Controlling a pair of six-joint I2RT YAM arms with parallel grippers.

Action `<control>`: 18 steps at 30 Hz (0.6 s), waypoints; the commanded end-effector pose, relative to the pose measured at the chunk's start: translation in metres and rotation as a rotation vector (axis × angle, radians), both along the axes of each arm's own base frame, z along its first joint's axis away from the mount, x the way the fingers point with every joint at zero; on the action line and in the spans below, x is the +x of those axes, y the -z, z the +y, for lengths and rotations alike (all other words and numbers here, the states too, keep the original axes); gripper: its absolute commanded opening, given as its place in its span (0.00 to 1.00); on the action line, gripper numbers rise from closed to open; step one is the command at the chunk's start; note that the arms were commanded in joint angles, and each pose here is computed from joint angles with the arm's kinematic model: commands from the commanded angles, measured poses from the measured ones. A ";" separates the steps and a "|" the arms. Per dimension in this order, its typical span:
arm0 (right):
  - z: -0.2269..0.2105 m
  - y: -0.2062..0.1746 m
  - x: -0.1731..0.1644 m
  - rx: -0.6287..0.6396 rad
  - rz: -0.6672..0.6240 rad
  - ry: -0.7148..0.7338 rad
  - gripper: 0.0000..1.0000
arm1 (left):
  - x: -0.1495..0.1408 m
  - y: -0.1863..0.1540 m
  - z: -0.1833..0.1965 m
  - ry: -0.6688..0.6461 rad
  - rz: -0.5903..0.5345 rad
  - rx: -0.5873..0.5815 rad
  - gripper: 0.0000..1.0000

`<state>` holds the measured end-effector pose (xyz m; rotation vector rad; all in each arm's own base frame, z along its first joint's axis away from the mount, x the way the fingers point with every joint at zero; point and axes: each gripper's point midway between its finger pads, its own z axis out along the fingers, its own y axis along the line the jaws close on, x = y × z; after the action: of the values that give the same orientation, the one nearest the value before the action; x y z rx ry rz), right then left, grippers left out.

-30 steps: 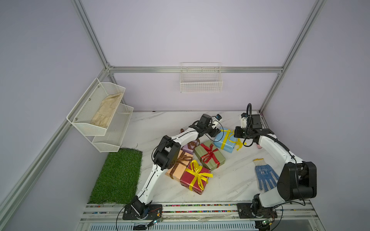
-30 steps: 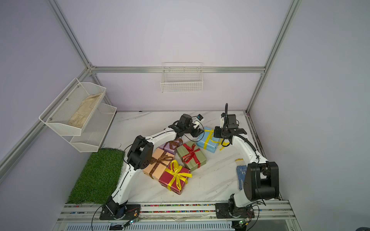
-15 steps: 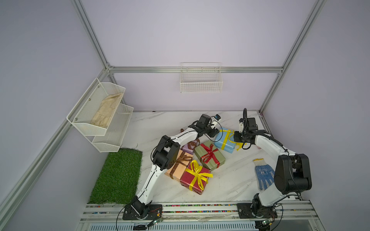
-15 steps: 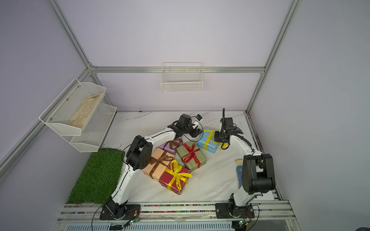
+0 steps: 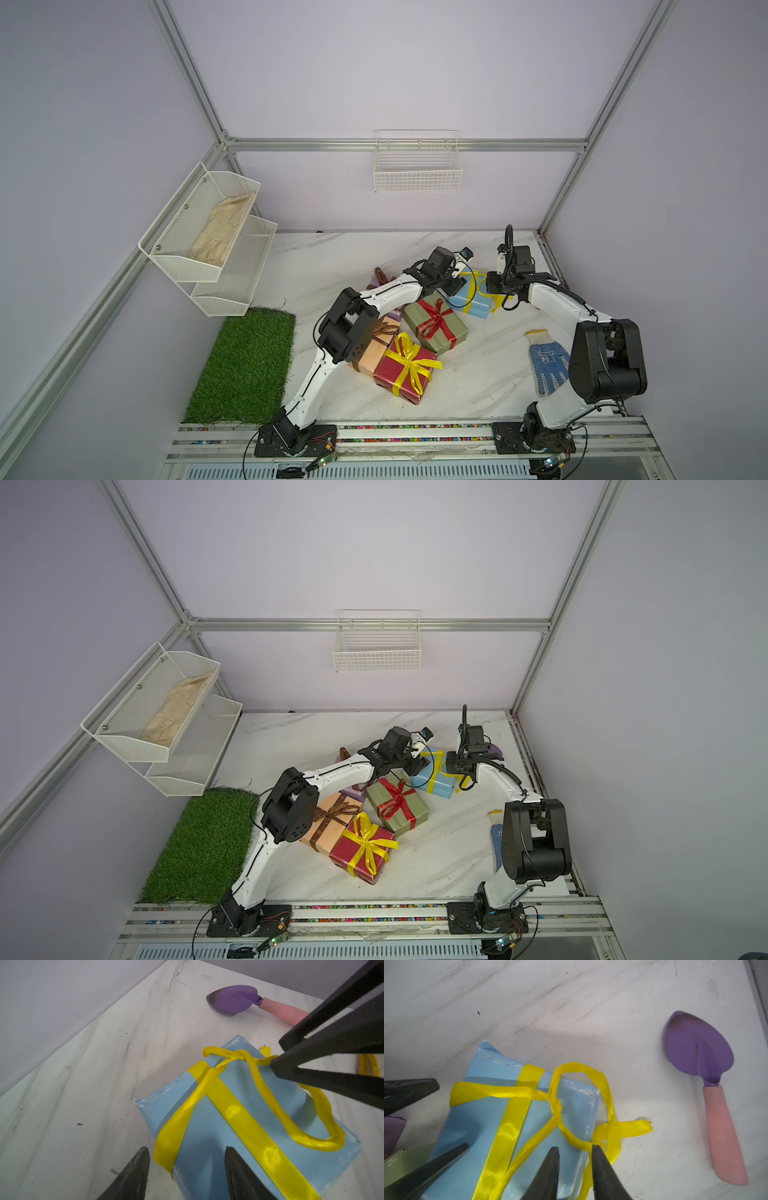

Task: Untie the ribbon bows on the gift boxes
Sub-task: Untie the ribbon from the gift box.

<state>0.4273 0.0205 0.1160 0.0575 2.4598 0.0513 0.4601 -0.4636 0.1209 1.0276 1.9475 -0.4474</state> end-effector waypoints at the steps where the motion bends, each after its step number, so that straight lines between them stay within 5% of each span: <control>1: -0.002 -0.003 0.014 -0.031 -0.032 -0.027 0.31 | 0.001 -0.025 0.008 -0.023 -0.029 -0.026 0.59; 11: 0.002 0.006 0.024 -0.028 -0.026 -0.053 0.31 | -0.001 -0.012 0.010 -0.026 -0.012 -0.006 0.58; 18: 0.002 0.010 0.024 -0.007 -0.011 -0.033 0.01 | -0.002 -0.003 0.012 -0.036 0.003 0.005 0.58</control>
<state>0.4451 0.0224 0.1040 0.0067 2.4576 0.0414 0.4617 -0.4592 0.1144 1.0176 1.9570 -0.4340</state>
